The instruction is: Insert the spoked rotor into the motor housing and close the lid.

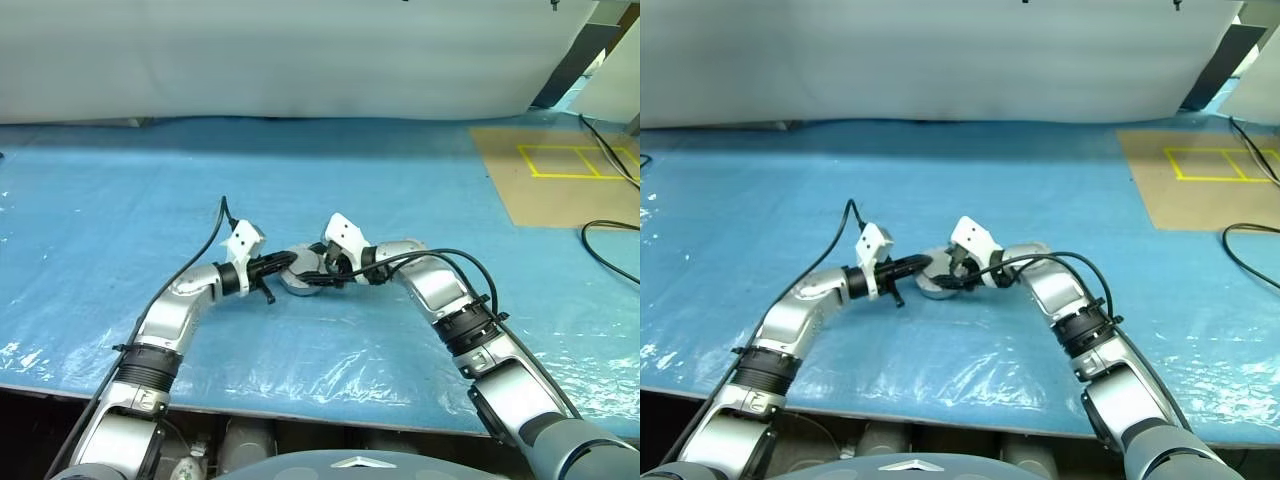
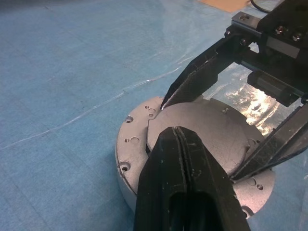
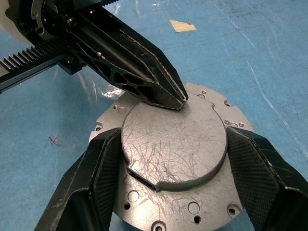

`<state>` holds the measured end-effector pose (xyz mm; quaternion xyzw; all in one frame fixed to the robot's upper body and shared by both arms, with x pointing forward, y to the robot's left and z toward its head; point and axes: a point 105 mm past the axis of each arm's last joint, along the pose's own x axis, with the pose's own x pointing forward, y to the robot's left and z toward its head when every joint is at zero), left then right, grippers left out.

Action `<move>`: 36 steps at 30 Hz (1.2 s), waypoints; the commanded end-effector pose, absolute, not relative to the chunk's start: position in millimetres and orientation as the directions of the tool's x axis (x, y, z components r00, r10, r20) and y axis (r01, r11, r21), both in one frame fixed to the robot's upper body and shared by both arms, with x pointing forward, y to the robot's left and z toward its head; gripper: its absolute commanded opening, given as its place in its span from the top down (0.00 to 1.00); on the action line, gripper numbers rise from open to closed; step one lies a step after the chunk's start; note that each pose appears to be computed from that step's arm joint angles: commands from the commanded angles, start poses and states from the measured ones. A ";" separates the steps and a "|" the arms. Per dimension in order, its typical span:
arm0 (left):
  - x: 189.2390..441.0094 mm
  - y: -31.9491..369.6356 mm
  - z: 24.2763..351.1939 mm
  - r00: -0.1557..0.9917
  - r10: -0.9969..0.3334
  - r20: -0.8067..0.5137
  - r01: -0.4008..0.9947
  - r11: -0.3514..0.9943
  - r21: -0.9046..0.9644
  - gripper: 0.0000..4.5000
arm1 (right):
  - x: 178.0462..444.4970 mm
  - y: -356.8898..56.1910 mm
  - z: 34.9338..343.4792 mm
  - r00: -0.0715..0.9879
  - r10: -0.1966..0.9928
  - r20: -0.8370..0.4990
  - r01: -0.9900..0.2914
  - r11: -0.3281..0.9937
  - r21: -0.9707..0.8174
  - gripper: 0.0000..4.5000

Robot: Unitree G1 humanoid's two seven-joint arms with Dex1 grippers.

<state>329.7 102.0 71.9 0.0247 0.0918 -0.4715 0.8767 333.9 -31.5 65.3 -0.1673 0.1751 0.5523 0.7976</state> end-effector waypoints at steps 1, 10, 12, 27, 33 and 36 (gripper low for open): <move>315.6 93.1 68.2 0.462 -0.864 -0.201 0.876 0.479 -0.048 1.00 | 323.9 -91.8 -15.5 0.329 0.636 -0.699 -0.883 0.469 0.012 0.34; 309.3 93.8 62.2 0.441 -0.866 -0.233 0.887 0.461 -0.035 1.00 | 322.8 -71.8 4.3 0.319 0.714 -0.623 -0.896 0.441 0.046 0.00; 311.4 94.0 63.4 0.452 -0.863 -0.227 0.881 0.471 -0.035 1.00 | 325.2 -70.6 19.3 0.330 0.745 -0.580 -0.901 0.432 0.041 0.00; 317.2 94.7 67.9 0.479 -0.853 -0.205 0.868 0.496 -0.037 1.00 | 332.1 -80.7 108.8 0.403 0.875 -0.267 -0.902 0.429 0.047 0.00; 316.8 94.8 68.4 0.484 -0.851 -0.206 0.866 0.499 -0.028 1.00 | 323.3 -90.4 89.5 0.344 0.886 -0.311 -0.778 0.455 0.433 0.00; 316.3 95.7 68.5 0.485 -0.850 -0.206 0.865 0.501 -0.028 1.00 | 315.8 -90.0 72.8 0.297 0.897 -0.328 -0.640 0.442 0.629 0.00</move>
